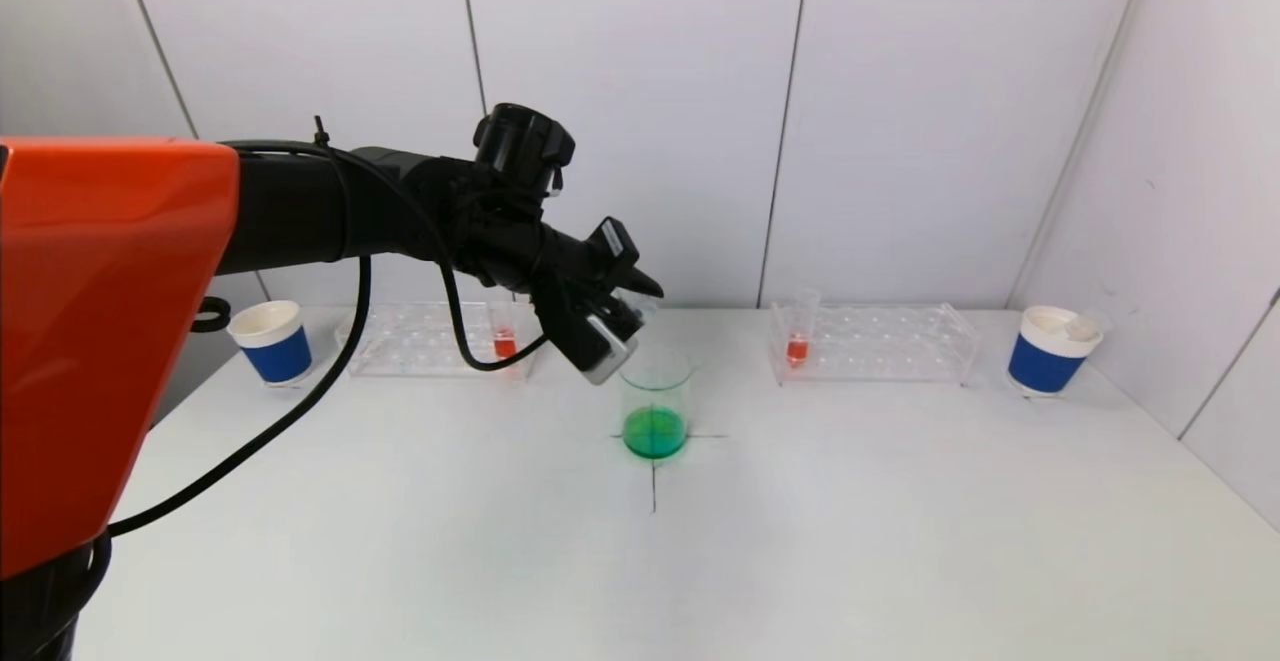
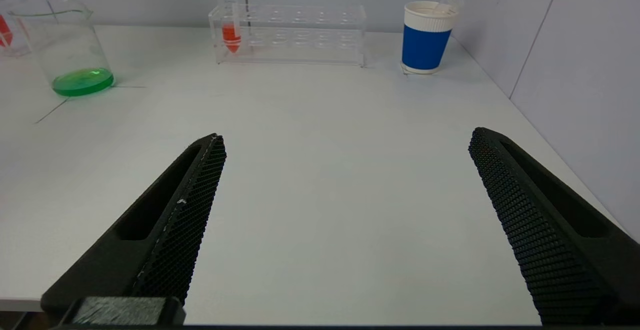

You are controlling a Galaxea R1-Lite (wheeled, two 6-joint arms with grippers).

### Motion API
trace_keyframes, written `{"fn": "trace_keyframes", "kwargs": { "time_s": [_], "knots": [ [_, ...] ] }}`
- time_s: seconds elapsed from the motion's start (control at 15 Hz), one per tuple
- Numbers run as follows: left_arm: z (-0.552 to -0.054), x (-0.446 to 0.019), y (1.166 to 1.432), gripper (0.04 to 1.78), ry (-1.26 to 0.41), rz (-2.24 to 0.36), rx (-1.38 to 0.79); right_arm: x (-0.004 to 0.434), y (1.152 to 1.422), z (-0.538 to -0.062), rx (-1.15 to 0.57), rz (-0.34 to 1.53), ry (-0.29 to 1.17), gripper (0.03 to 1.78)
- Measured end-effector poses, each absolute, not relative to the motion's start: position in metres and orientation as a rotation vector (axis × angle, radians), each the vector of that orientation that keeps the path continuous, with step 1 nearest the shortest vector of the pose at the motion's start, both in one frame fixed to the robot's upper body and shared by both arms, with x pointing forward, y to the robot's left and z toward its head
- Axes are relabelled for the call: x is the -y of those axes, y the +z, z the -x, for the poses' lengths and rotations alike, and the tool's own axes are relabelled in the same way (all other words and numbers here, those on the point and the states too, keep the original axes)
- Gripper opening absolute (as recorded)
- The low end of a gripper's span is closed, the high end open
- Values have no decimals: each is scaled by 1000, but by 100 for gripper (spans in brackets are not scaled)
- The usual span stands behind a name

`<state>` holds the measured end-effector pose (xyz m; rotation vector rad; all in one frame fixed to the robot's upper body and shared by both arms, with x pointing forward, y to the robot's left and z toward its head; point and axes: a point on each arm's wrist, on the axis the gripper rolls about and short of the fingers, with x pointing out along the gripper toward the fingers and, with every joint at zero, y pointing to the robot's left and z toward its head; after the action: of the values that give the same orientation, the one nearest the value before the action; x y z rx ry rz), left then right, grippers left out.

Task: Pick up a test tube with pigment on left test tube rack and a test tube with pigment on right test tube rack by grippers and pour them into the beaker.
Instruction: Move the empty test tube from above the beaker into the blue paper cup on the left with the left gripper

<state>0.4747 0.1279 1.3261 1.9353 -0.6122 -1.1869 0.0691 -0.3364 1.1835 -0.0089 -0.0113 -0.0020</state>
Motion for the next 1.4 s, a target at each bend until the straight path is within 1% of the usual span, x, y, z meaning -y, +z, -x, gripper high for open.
{"fn": "trace_keyframes", "kwargs": {
  "time_s": [0.2, 0.33, 0.8, 1.2, 1.4],
  "knots": [
    [-476, -135, 1329, 46, -1198, -1863, 617, 336, 1184, -69, 11, 9, -2, 177],
    [-474, -138, 1328, 46, -1217, -1763, 559, 336, 1184, -69, 11, 9, -2, 177],
    [-474, -154, 1352, 46, -1117, -1486, 428, 336, 1184, -69, 11, 9, -2, 177],
    [-482, -176, 1382, 46, -933, -1263, 369, 336, 1184, -69, 11, 9, -2, 177],
    [-483, -191, 1406, 46, -836, -1192, 346, 336, 1184, -69, 11, 9, -2, 177]
  ]
}}
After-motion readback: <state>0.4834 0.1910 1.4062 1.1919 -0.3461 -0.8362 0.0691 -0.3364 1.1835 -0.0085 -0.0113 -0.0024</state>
